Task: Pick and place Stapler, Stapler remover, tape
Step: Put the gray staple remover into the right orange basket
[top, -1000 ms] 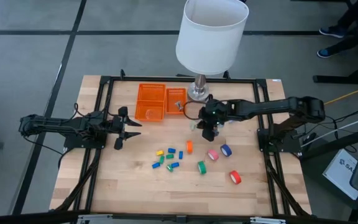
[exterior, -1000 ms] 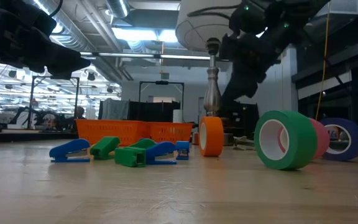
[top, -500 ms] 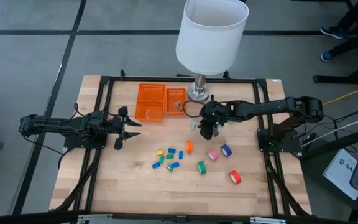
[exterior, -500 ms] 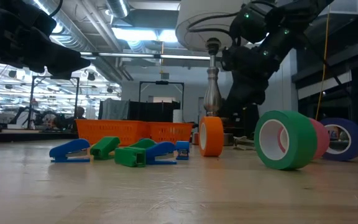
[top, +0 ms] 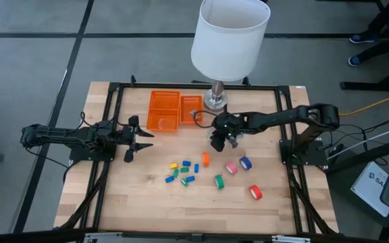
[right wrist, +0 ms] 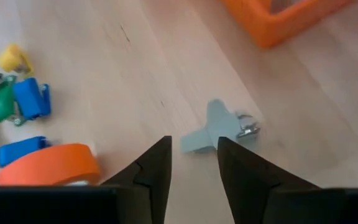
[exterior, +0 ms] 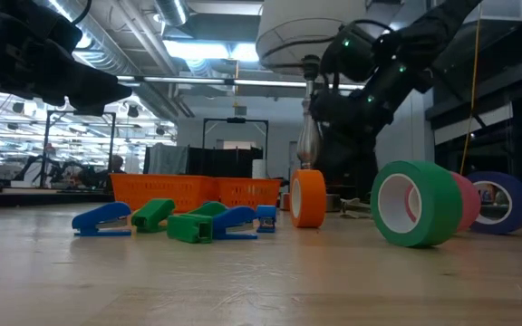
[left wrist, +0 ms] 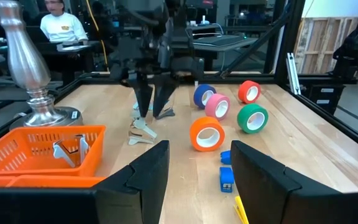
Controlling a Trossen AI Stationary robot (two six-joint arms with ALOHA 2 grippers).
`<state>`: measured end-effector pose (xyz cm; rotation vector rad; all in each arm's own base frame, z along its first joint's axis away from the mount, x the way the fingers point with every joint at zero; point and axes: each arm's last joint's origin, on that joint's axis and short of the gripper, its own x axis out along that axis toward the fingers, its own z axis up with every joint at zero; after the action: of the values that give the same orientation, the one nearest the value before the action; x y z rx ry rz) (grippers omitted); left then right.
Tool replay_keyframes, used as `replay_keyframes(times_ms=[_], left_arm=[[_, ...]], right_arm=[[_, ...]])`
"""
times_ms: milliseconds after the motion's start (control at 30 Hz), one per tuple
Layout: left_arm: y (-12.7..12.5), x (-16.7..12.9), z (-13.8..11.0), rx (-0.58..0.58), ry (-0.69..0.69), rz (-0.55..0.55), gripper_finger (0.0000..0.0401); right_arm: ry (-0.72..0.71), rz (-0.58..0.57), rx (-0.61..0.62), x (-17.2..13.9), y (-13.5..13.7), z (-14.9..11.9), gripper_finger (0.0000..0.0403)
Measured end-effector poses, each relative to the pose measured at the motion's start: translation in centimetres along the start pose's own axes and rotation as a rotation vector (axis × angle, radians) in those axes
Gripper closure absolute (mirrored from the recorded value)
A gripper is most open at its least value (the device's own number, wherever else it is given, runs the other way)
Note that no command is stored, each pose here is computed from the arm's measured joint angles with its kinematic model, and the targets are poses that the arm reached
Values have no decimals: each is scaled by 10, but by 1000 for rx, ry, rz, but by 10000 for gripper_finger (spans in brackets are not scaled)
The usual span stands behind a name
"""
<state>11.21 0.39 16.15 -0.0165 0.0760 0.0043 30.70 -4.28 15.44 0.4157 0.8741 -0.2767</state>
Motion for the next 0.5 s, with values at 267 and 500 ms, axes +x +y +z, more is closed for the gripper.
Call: replay_keyframes(times_ms=[267,500], left_arm=[[0,0,0,0,0,0,232],[0,0,0,0,0,0,232]], right_arm=[[20,-15,58,6,-7,-1,269],[9,-9,42,2,-7,2,269]])
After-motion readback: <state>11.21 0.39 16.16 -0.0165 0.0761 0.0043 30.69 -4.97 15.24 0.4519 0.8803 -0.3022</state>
